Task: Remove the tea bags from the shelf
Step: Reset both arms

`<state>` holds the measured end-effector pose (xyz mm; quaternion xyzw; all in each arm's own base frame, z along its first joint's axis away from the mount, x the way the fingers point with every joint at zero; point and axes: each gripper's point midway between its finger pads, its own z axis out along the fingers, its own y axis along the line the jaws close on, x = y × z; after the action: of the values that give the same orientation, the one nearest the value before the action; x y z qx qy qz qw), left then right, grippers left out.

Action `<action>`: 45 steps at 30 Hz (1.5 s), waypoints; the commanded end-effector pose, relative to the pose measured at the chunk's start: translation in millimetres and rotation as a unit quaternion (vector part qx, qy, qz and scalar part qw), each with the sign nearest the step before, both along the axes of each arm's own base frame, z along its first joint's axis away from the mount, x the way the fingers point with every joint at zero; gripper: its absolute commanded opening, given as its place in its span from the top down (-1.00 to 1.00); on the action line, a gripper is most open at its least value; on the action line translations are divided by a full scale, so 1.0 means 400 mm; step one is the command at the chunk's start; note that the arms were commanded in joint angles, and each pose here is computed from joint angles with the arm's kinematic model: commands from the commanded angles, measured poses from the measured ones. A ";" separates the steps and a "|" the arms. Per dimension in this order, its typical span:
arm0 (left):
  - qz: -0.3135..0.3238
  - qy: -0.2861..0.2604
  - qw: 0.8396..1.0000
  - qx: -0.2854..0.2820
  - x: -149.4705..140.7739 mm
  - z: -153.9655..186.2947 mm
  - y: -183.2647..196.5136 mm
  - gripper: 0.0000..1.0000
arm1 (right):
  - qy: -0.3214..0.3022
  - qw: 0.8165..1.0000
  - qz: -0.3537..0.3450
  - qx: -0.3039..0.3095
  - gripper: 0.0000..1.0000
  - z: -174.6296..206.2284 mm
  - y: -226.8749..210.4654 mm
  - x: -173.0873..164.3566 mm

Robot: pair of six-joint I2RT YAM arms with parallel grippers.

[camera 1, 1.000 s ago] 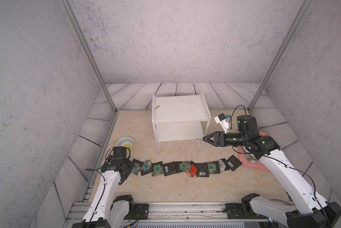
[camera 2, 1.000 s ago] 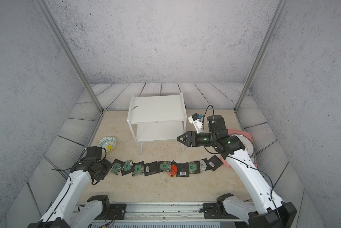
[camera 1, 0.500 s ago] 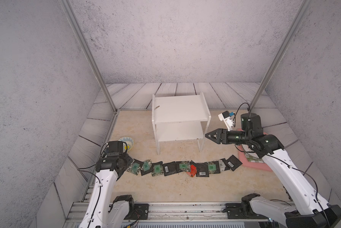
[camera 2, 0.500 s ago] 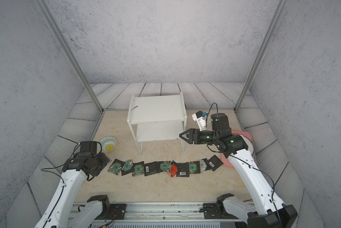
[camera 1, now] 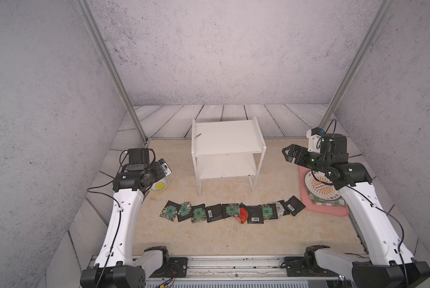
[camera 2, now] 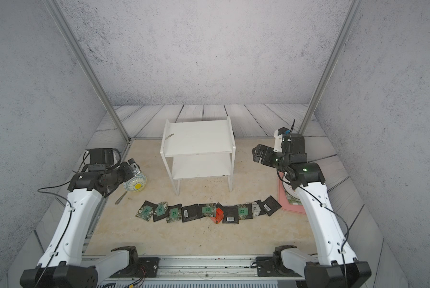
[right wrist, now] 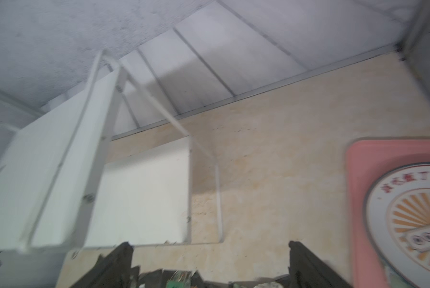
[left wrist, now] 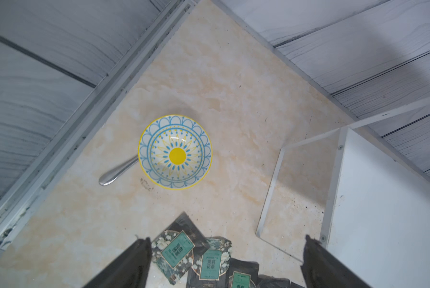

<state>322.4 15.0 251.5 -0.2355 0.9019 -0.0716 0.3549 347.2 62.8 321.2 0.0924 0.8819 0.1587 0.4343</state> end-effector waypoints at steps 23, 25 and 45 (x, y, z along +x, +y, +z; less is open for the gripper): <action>-0.021 -0.087 0.967 0.239 0.204 -0.370 0.115 -1.00 | -0.018 0.904 -0.258 -0.341 -0.98 -0.513 -0.351 0.078; -0.028 -0.121 0.966 0.227 0.206 -0.373 0.100 -1.00 | -0.018 0.920 -0.211 -0.331 -0.98 -0.520 -0.318 0.096; -0.096 -0.173 0.952 0.232 0.201 -0.400 0.030 -0.97 | -0.110 0.965 -0.083 -0.224 -0.98 -0.579 -0.207 0.131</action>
<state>396.4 30.1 80.0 -0.0505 0.8469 0.0687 0.5248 387.7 -26.9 70.5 0.0582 0.8521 -0.0839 0.5132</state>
